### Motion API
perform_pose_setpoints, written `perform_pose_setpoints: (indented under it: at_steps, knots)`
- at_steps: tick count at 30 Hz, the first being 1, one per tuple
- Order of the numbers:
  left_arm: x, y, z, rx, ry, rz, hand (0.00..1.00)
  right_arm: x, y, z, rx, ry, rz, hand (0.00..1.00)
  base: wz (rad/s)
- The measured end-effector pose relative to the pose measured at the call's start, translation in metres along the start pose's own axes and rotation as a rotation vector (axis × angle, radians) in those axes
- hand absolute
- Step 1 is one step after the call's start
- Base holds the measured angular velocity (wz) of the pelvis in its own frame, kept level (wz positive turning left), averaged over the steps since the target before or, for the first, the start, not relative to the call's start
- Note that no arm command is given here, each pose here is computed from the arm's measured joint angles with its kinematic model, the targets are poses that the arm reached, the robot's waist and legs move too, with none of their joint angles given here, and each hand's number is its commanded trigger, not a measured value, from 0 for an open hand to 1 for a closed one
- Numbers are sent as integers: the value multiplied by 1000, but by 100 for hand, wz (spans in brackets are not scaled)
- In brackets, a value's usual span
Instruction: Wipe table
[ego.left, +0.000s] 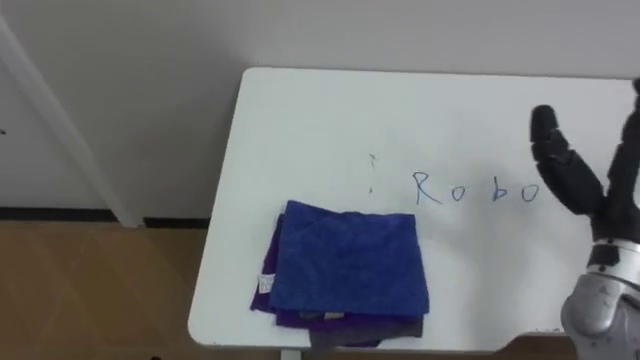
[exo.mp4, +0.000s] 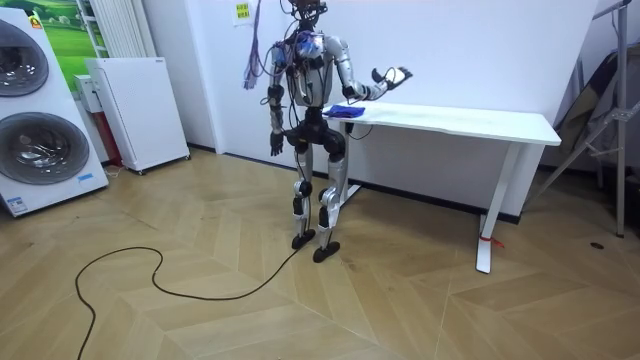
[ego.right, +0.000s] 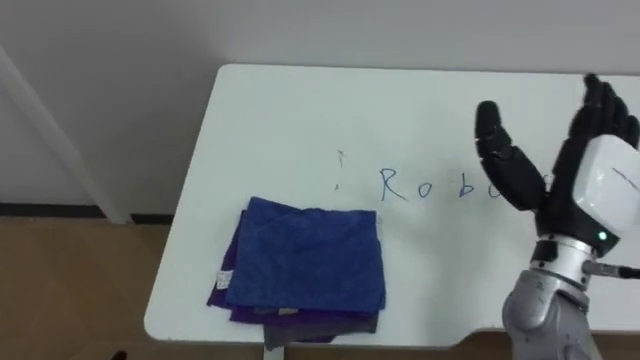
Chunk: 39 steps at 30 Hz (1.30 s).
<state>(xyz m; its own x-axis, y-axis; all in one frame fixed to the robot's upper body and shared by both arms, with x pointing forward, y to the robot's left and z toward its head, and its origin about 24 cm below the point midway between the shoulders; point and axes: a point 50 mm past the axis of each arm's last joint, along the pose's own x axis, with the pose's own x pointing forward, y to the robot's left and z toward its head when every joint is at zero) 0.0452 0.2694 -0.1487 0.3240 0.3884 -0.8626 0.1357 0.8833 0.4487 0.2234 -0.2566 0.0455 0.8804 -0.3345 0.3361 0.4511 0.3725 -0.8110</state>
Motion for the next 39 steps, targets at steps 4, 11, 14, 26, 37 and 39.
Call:
perform_pose_setpoints:
  at_steps: [4, 11, 14, 26, 37, 39]
  knots:
    - [0, -5, 1, 36, -8, -30, 0, -6, 13, 19, -50, -113, 82, 0, 13]
    - [0, -11, 8, 75, -36, -50, 0, -17, 30, 34, -56, -188, 203, 0, 14]
    - [-1, -12, 6, 85, -32, -55, 0, -24, 40, 40, -62, -223, 266, 0, 2]
    - [-2, -15, 6, 147, -39, -65, 0, -60, 68, 47, -139, -314, 465, 0, 5]
    - [-2, -19, 10, 186, -58, -59, 0, -104, 86, 19, -225, -249, 667, 0, 2]
    - [-2, -20, 11, 185, -60, -59, 0, -104, 86, 20, -219, -254, 670, 0, -3]
